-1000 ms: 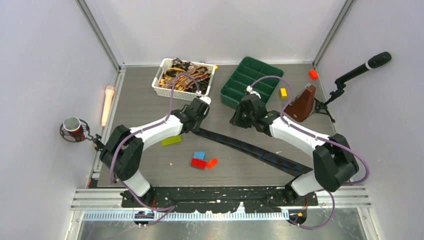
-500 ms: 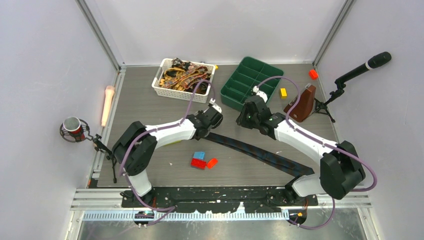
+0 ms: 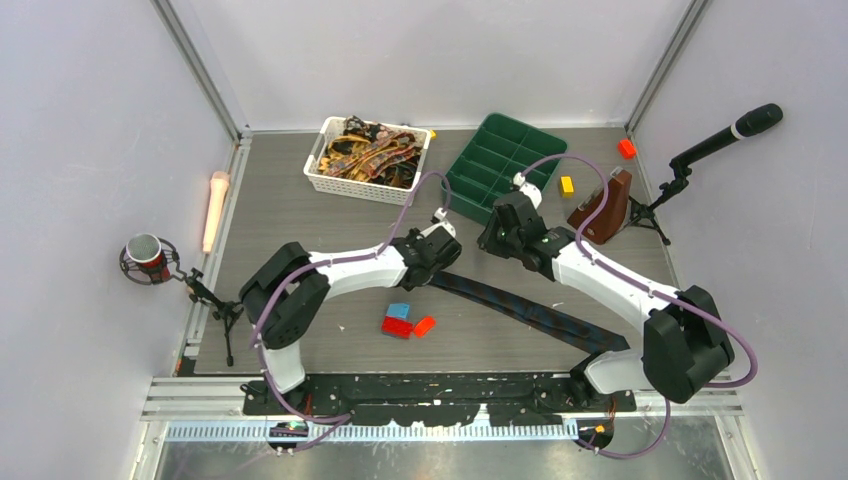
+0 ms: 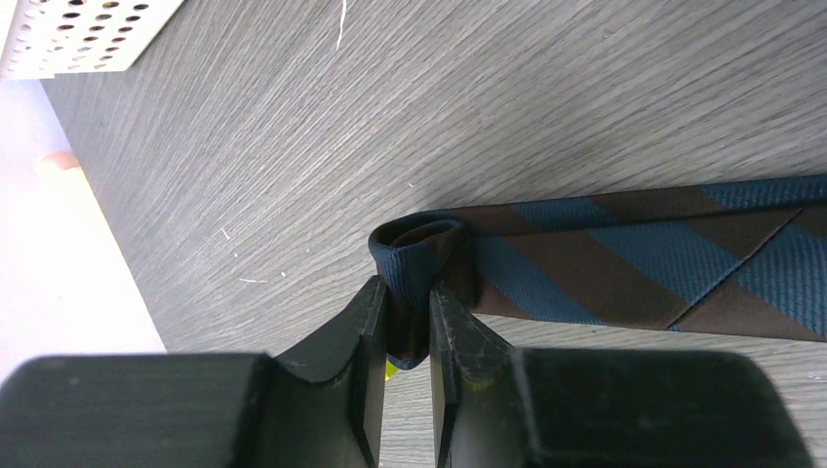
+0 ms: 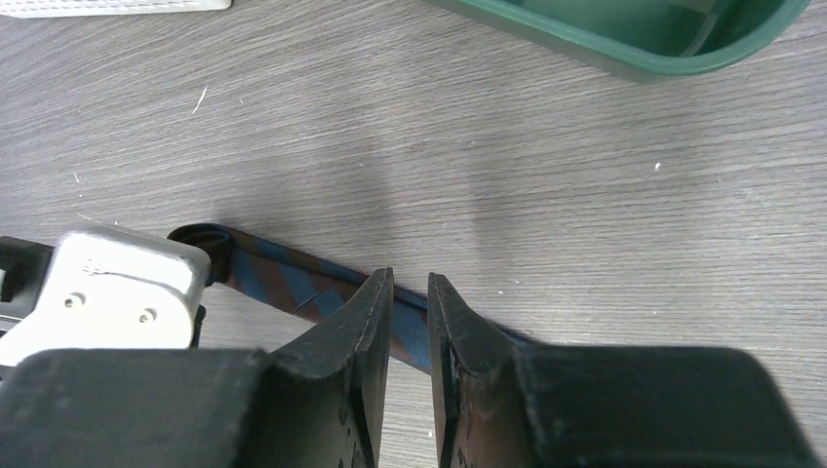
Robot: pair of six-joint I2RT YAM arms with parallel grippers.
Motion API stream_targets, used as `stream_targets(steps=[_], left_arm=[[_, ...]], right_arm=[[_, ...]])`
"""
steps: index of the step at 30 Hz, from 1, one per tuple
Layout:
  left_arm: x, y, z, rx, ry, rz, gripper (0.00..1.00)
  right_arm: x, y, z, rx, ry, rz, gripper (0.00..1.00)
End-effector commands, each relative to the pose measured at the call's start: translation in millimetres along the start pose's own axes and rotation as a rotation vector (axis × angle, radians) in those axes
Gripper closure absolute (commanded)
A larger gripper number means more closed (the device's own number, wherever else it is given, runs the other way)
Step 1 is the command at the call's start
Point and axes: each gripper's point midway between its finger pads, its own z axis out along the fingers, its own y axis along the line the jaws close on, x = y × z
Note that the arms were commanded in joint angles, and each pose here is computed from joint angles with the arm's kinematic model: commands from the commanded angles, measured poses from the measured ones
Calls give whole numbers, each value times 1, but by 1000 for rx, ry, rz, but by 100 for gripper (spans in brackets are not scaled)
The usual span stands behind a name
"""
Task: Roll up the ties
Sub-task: Roll the tie at the center of the board.
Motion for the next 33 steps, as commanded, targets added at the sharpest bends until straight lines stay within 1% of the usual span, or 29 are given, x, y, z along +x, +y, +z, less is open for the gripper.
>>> stream_targets(steps=[1, 6, 8, 11, 16, 20, 23, 33], left_arm=[[-12, 1, -5, -36, -15, 21, 98], [-15, -5, -6, -36, -19, 41, 98], [-14, -8, -6, -36, -16, 51, 96], [-14, -12, -7, -30, -15, 58, 89], [-16, -22, -10, 12, -24, 38, 73], [-17, -27, -11, 38, -27, 25, 65], [-19, -30, -11, 55, -32, 12, 63], [-21, -45, -12, 130, -34, -24, 63]], right_arm=[[-14, 1, -9, -7, -56, 29, 74], [-13, -1, -8, -6, -53, 39, 74], [-13, -1, -8, -9, -52, 42, 74], [-13, -1, -9, -13, -52, 48, 74], [-13, -2, -9, -15, -50, 50, 74], [-14, -3, -10, -17, -51, 51, 74], [-13, -3, -9, -17, -47, 49, 74], [-13, -3, -8, -18, -44, 47, 74]])
